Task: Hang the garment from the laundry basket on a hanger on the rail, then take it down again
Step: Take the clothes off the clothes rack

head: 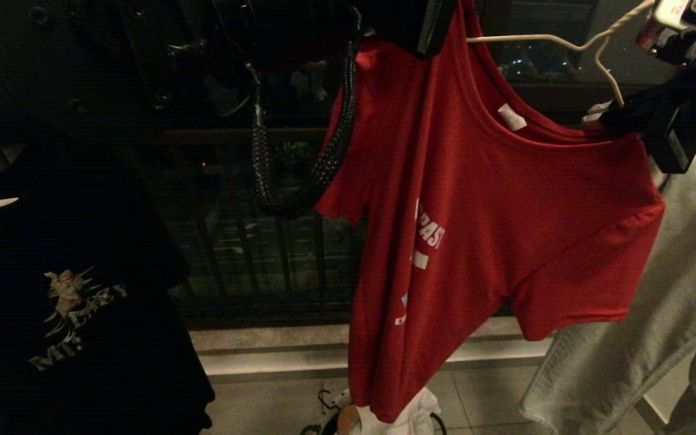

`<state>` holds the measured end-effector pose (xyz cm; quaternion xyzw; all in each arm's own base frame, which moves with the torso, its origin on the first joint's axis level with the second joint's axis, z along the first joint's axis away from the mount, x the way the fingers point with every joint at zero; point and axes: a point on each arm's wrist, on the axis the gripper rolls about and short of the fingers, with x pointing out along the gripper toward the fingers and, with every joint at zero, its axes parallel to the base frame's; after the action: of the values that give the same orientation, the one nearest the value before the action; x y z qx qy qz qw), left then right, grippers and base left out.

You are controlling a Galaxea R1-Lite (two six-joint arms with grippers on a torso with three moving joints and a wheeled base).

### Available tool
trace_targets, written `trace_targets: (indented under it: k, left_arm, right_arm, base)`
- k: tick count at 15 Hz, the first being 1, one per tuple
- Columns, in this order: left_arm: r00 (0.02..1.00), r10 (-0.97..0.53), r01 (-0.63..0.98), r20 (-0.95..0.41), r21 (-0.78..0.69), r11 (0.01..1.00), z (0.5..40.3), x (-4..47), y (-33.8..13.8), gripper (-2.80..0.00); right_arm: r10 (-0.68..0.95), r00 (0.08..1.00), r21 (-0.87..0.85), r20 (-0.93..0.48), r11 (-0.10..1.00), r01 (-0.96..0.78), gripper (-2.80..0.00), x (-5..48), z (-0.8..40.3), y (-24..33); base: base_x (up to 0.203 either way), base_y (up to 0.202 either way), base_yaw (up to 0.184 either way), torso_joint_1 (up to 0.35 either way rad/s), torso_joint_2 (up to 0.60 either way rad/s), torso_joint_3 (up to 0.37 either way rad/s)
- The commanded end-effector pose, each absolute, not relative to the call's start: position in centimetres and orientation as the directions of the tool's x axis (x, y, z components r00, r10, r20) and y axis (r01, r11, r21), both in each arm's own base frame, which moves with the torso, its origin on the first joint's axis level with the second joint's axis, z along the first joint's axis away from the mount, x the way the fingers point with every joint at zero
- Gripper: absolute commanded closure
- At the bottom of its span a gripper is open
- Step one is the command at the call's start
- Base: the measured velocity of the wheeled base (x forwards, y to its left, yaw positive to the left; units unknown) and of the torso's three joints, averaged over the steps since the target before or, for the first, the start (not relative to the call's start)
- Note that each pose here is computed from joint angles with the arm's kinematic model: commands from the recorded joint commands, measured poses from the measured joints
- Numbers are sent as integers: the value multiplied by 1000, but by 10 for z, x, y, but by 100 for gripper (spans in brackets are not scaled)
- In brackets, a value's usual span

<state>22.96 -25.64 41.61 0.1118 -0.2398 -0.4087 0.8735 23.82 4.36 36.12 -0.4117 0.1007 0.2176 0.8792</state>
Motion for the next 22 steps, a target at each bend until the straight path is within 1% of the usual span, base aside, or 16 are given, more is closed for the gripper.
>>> trace_targets:
  k: [1,3,8,9,11,13,15,17,20,21,22]
  left_arm:
    - [538,-771,661,341,398,636,408,237,-268,0]
    - [549,-772,653,319,414,635,403,241,-270,0]
    - [554,-769,630,318,444,638,403,242,-269,0]
    - [559,-767,627,316,444,640,404,243,-267,-280]
    - [566,-765,625,308,444,641,402,243,-265,-280]
    - [590,-745,608,310,436,663,403,242,-264,-280]
    - [592,-738,602,323,432,671,413,233,-254,-280]
    - [607,-742,613,285,427,665,414,222,-242,-280]
    - [642,-742,628,193,423,653,396,207,-224,-280]
    - [649,-744,637,160,421,646,388,201,-217,0]
    - [656,-741,642,141,413,646,383,194,-210,0]
  right_arm:
    - [288,882,-676,-372,567,-470,0,241,358,41]
    - [279,881,-674,-382,568,-473,0,243,355,38]
    - [279,879,-673,-387,566,-476,0,243,353,38]
    - [279,877,-674,-391,561,-480,0,242,352,38]
    - [280,874,-673,-397,559,-484,0,241,350,38]
    - [279,870,-670,-408,555,-492,0,243,347,39]
    - [279,870,-670,-408,556,-492,0,243,347,40]
    - [279,870,-670,-406,556,-491,0,242,347,40]
    - [278,871,-671,-405,556,-490,0,241,348,39]
    - [277,872,-672,-404,557,-488,0,241,348,39]
    - [277,873,-672,-401,558,-486,0,240,349,39]
  base:
    - [0,0,0,0,0,0]
    - [0,0,0,0,0,0]
    - [0,0,0,0,0,0]
    - [0,0,0,0,0,0]
    - [0,0,0,0,0,0]
    - [0,0,0,0,0,0]
    - [0,0,0,0,0,0]
    - [0,0,0,0,0,0]
    - [0,0,0,0,0,0]
    - [0,0,0,0,0,0]
    - [0,0,0,0,0,0]
